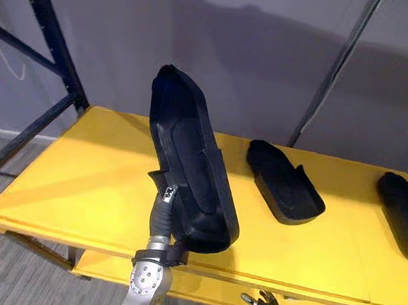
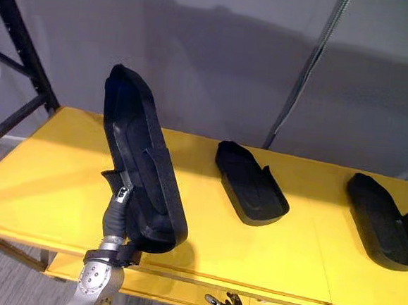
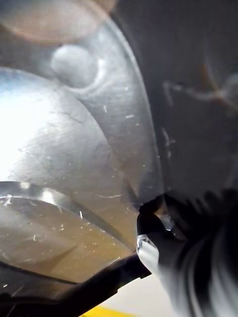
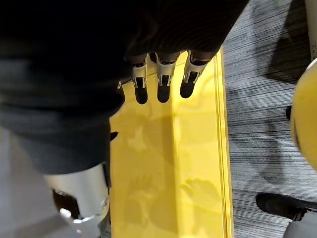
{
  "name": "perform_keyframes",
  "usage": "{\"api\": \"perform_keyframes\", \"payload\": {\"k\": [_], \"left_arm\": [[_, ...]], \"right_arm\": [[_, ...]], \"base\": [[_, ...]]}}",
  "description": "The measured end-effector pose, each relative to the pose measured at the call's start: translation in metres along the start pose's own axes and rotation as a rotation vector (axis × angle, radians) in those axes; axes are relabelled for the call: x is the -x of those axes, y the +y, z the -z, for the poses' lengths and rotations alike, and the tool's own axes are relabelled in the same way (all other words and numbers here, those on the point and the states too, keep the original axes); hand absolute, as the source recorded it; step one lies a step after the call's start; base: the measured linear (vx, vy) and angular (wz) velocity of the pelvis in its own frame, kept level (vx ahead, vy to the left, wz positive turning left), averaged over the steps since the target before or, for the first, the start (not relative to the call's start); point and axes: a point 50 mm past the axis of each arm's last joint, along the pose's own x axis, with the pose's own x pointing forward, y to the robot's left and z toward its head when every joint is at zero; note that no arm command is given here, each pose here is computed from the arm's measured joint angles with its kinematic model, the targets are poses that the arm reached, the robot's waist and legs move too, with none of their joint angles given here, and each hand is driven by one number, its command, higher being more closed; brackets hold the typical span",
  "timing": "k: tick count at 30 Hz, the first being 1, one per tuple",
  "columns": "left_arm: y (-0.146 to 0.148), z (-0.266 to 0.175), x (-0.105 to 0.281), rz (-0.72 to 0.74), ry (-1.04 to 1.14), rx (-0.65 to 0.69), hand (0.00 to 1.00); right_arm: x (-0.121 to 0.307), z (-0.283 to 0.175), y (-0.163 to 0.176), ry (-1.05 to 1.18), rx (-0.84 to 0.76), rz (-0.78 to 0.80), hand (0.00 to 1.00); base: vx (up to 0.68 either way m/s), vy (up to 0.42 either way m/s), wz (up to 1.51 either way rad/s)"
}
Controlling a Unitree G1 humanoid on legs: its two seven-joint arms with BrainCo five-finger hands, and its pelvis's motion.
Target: Walk over and take plastic housings, then place them on the shelf
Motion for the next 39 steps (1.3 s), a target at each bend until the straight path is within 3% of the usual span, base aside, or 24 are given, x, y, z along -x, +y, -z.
{"api": "perform_keyframes", "payload": {"k": [7,10,14,28,39], "left_arm": [[0.005,-0.004,-0.002,-0.06,-0.029,0.021,1.0],[0.007,0.003,-0.012,-0.077,-0.009,0.019,1.0],[0.004,0.009,-0.012,-0.04,0.012,0.004,1.0],[-0.017,0.02,-0.004,0.072,0.075,0.0,1.0],[-0.008,0.015,-0.013,0.067,0.05,-0.088,1.0]], "right_arm": [[0.001,0.005,-0.033,0.028,0.024,0.1,0.0],[-0.001,0.019,-0.006,0.109,0.003,0.039,0.0],[-0.003,0.017,0.006,0.103,0.017,-0.001,0.0],[0.007,0.027,-0.002,0.11,0.033,-0.003,0.0],[0.01,0.033,0.001,0.125,0.025,-0.015,0.0]], "base": [[-0.06,0.332,0.03],[0.05,0.553,0.38],[-0.03,0.308,0.05],[-0.07,0.037,0.08],[0.05,0.032,-0.19]]}}
